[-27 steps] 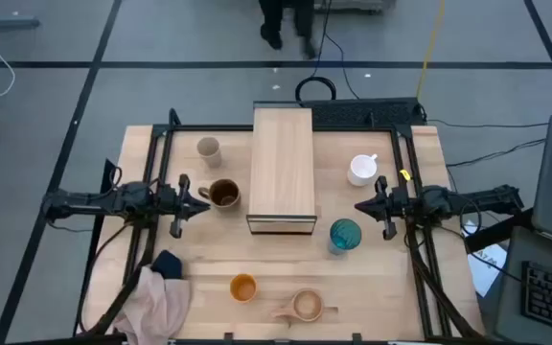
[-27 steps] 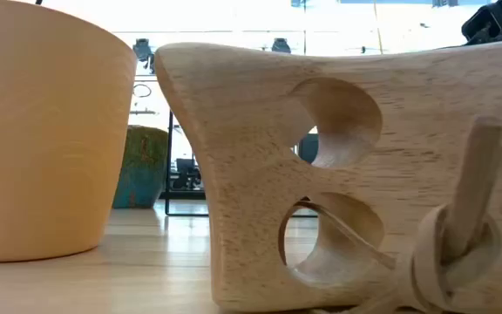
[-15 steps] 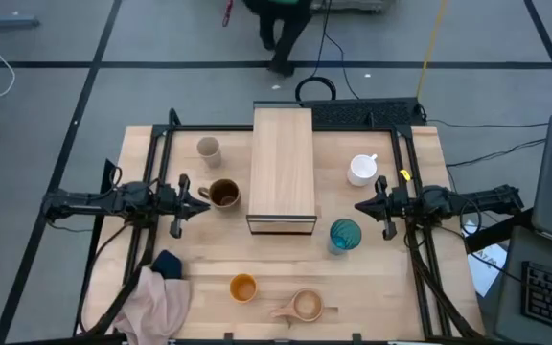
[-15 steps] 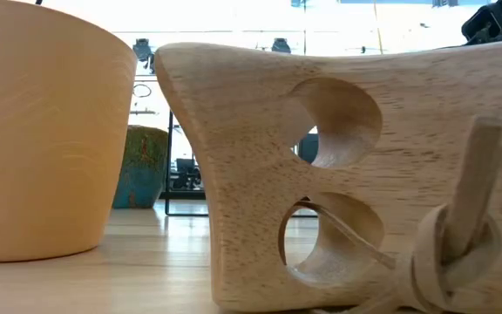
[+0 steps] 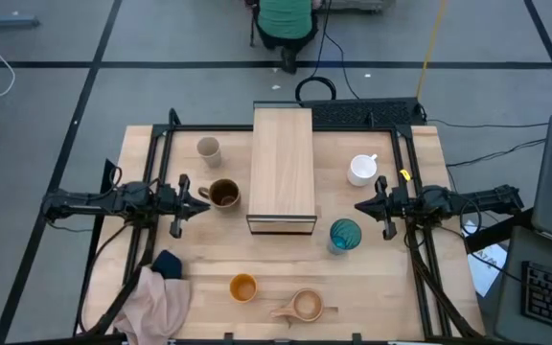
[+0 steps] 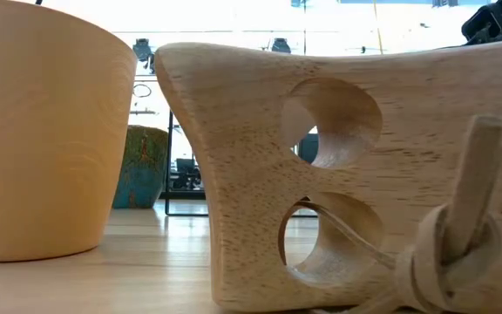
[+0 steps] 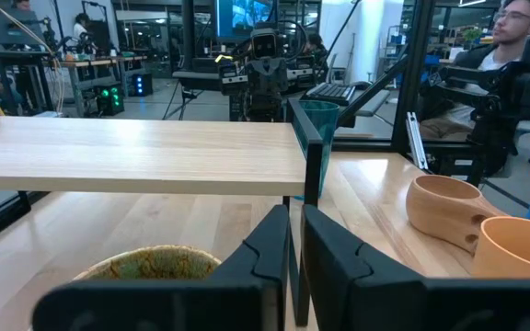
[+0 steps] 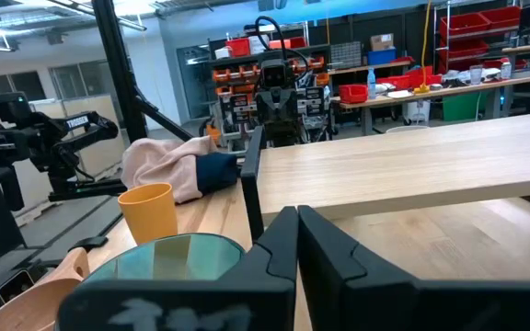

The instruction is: Stack small to large cups/mugs on shelf

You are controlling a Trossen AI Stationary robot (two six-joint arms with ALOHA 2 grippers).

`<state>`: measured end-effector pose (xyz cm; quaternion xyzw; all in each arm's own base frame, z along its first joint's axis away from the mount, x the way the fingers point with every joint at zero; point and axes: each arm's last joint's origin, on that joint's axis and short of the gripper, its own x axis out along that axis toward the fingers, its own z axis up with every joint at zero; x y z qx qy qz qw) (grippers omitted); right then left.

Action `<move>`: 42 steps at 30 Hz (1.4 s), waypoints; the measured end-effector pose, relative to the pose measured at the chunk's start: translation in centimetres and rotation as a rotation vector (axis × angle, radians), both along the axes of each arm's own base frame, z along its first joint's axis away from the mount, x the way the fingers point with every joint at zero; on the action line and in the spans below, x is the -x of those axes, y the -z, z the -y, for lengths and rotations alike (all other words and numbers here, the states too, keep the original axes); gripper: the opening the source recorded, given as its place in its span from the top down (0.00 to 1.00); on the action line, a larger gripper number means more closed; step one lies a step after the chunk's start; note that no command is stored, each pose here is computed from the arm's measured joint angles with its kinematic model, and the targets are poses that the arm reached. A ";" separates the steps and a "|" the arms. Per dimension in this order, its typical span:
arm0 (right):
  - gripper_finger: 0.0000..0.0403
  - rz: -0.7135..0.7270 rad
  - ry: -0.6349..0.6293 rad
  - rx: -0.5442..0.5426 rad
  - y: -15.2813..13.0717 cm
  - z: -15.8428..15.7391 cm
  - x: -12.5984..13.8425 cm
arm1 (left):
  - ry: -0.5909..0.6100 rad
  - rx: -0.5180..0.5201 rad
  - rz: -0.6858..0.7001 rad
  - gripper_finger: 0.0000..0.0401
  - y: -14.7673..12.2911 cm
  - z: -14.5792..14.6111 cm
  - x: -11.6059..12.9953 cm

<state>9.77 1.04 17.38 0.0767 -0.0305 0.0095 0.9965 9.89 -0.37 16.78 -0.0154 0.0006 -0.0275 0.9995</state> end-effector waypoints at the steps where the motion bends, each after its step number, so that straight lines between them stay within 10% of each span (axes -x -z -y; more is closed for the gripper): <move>1: 1.00 0.000 0.000 0.000 0.0 0.0 0.0 | 0.000 0.000 0.000 0.91 0.0 0.0 0.0; 16: 1.00 0.023 -0.002 -0.028 -0.2 0.0 0.0 | -0.007 -0.021 0.001 0.91 0.0 0.0 0.0; 24: 1.00 0.328 -0.037 -0.230 -3.1 0.1 0.7 | -0.040 0.039 0.183 0.91 -1.8 -0.1 0.2; 32: 1.00 0.695 -0.074 -0.283 -6.1 0.4 2.7 | -0.132 0.415 0.536 0.91 -4.8 -0.7 1.3; 42: 1.00 0.956 -0.133 -0.364 -7.7 0.7 4.6 | -0.094 0.810 0.548 0.91 -4.6 -0.9 1.3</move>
